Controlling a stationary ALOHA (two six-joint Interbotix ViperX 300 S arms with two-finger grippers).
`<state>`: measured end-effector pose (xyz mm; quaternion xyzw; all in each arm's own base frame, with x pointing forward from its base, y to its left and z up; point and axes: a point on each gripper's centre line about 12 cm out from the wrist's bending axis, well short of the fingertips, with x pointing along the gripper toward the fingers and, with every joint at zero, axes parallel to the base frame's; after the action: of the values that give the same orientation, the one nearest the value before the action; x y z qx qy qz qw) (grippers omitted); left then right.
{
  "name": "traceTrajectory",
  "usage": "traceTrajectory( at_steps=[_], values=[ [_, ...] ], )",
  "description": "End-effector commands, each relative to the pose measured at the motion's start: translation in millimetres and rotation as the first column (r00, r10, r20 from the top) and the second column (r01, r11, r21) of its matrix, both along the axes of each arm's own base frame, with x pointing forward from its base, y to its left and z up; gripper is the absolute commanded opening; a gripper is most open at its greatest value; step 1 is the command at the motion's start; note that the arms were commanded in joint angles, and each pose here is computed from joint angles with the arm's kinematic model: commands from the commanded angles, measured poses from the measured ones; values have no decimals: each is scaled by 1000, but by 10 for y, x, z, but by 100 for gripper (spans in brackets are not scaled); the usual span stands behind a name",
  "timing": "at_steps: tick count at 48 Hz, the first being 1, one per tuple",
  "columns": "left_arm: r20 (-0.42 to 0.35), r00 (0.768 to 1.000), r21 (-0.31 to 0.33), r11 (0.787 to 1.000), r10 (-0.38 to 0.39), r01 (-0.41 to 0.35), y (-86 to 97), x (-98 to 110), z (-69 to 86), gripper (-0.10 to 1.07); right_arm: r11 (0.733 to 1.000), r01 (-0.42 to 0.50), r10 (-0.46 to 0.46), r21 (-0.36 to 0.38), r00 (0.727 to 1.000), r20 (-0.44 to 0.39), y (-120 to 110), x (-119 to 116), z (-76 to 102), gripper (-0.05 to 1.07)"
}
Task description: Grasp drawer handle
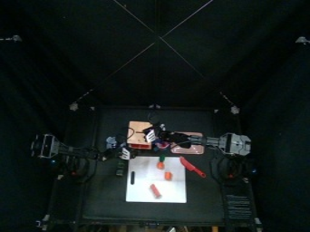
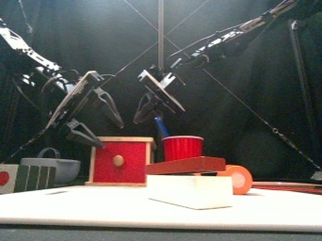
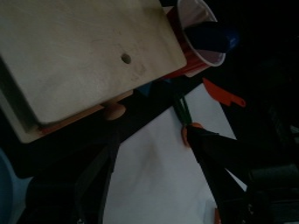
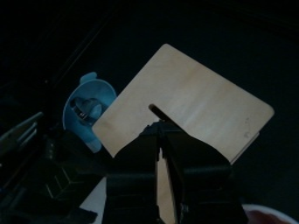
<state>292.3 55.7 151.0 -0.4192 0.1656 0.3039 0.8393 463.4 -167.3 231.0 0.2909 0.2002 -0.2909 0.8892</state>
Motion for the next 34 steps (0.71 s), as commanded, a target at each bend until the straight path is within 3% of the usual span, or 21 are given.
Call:
traceTrajectory(
  at_steps=[1, 20, 34],
  values=[
    [12, 999, -6, 999, 35, -35, 74, 99, 23, 95, 1000, 14, -14, -17, 999, 39, -99, 35, 160, 13],
    [-25, 995, -27, 994, 101, -102, 234, 228, -112, 95, 998, 65, -65, -13, 998, -6, -274, 61, 21, 3],
    [-33, 990, -53, 989, 136, -138, 267, 262, -159, 94, 994, 110, -110, -9, 992, -64, -330, 8, -86, 3]
  ],
)
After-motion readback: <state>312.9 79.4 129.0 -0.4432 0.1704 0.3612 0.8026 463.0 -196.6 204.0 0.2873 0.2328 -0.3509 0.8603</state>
